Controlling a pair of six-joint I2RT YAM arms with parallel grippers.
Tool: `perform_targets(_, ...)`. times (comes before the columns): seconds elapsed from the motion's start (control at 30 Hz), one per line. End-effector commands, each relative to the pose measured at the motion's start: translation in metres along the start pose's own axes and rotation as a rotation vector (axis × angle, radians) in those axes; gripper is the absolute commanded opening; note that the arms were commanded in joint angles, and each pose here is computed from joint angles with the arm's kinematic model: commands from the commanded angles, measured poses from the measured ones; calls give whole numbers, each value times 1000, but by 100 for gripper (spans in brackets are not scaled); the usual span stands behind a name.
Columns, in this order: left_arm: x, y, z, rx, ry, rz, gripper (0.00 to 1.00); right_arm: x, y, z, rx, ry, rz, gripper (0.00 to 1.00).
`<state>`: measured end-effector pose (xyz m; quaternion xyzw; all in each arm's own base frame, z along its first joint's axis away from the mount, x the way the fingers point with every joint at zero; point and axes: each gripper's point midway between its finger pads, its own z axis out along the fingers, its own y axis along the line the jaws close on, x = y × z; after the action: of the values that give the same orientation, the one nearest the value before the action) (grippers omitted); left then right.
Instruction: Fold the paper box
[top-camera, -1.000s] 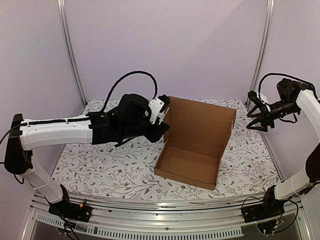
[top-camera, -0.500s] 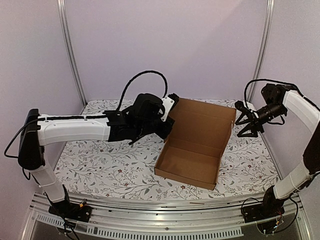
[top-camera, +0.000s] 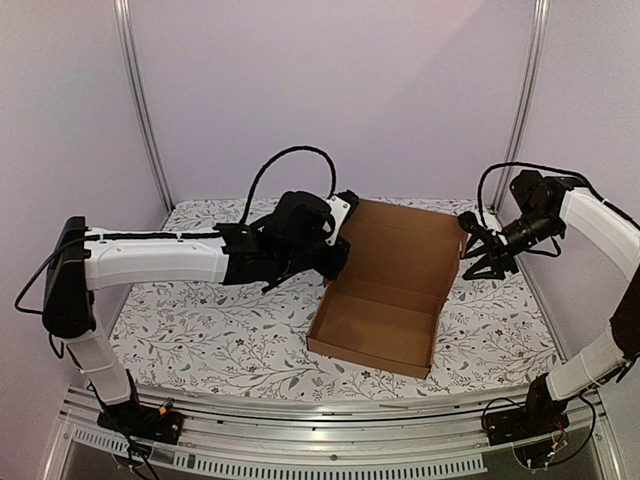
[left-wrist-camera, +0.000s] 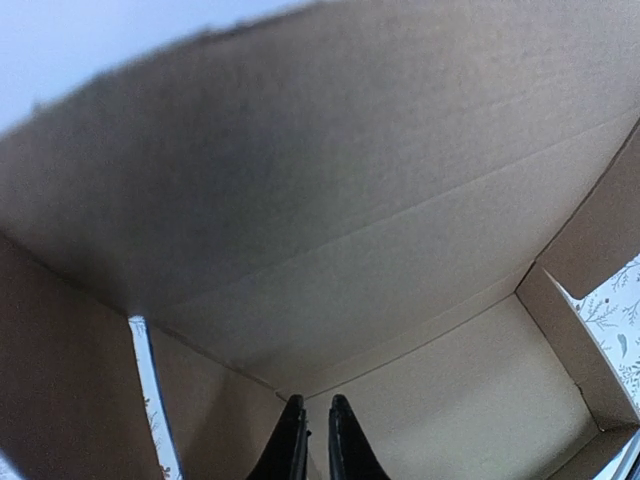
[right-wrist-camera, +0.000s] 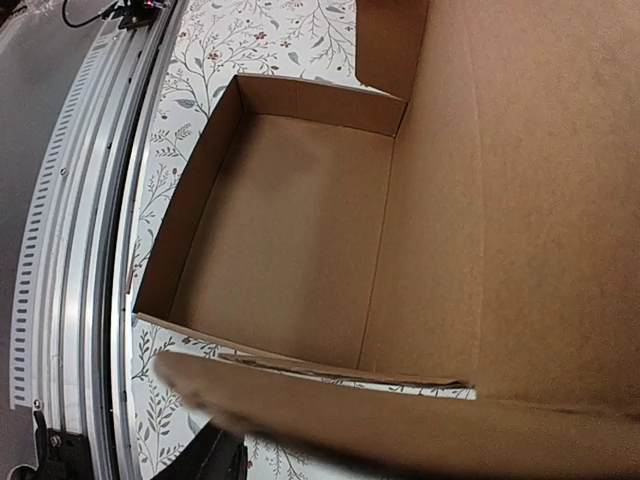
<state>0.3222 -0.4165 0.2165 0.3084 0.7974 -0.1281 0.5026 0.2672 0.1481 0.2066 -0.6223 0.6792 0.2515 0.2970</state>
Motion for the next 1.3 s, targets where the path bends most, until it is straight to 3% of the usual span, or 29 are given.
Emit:
perform_targets(0.0,4,5,-6,13,2,-79,9,-4,5,1,30,-16,-20,51)
perform_targets(0.53,29,-9,-5,3,46,-183,4,-15,1,7,243,-78,-37,47)
perform_targets(1.27,52,-36,-22,-62,77,-198,0,-13,43,8,131,-109,43,46)
